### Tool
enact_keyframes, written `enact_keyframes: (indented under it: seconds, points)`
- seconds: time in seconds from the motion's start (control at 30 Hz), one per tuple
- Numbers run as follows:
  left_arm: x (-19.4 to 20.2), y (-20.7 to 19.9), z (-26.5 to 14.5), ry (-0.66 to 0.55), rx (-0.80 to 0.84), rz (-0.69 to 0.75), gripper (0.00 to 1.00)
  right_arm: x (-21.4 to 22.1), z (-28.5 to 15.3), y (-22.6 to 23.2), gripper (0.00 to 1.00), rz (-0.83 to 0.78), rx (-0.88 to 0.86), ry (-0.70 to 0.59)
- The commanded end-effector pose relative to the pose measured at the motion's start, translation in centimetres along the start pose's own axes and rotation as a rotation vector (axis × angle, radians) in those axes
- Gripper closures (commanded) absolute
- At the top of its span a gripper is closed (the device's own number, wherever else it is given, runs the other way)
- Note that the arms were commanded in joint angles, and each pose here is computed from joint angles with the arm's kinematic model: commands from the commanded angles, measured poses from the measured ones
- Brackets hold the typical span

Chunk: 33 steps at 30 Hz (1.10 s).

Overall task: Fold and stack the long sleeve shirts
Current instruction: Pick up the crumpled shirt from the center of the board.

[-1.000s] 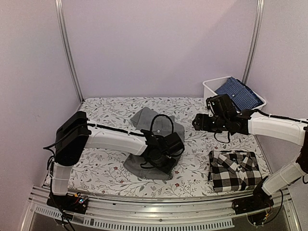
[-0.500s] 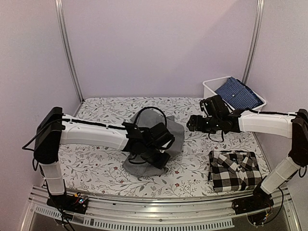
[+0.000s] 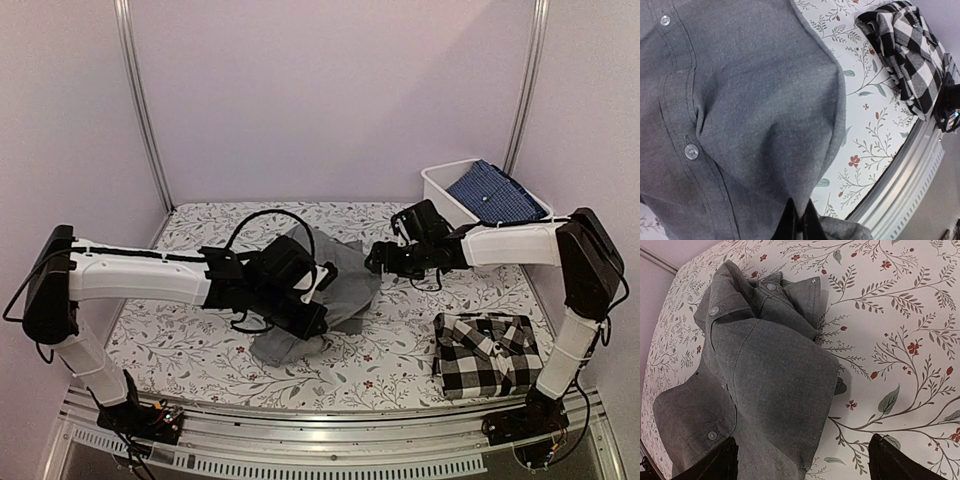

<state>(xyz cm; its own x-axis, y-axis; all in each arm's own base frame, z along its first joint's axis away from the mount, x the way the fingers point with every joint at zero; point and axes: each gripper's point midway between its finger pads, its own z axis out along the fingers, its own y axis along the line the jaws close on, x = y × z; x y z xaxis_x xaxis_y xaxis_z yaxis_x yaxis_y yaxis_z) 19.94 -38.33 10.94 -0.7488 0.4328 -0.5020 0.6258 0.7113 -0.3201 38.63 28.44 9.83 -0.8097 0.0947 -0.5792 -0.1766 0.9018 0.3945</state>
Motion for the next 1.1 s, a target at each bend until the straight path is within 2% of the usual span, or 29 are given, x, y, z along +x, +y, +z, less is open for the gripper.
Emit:
enact_keyframes:
  seconds: [0.0,0.37,0.67,0.73,0.87,0.93,1.07]
  points:
    - [-0.6,0.7,-1.7,-0.055,0.079,-0.066,1.0,-0.5,1.4,0.9,0.11,0.019,-0.048,0.009]
    - [0.0,1.9,-2.1,-0.054,0.128,-0.124,1.0,0.7,2.2,0.7,0.12,0.028,-0.041,0.044]
    - [-0.2,1.7,-2.3,-0.055,0.147,-0.115,1.0,-0.8,4.3,3.4,0.32,0.057,-0.162,0.02]
    - [-0.4,1.2,-2.5,-0.06,0.166,-0.101,1.0,-1.7,5.0,4.4,0.41,0.071,-0.204,0.008]
    - [-1.5,-0.4,-3.1,-0.061,0.233,-0.07,1.0,-4.5,5.3,4.1,0.82,0.097,-0.186,-0.044]
    - [-2.7,-1.8,-3.6,-0.075,0.286,-0.04,1.0,-6.6,4.4,3.5,0.99,0.104,-0.164,-0.085]
    - [-6.4,-6.1,-5.1,-0.129,0.388,0.056,1.0,-12.3,0.1,2.7,1.0,0.048,-0.06,-0.204]
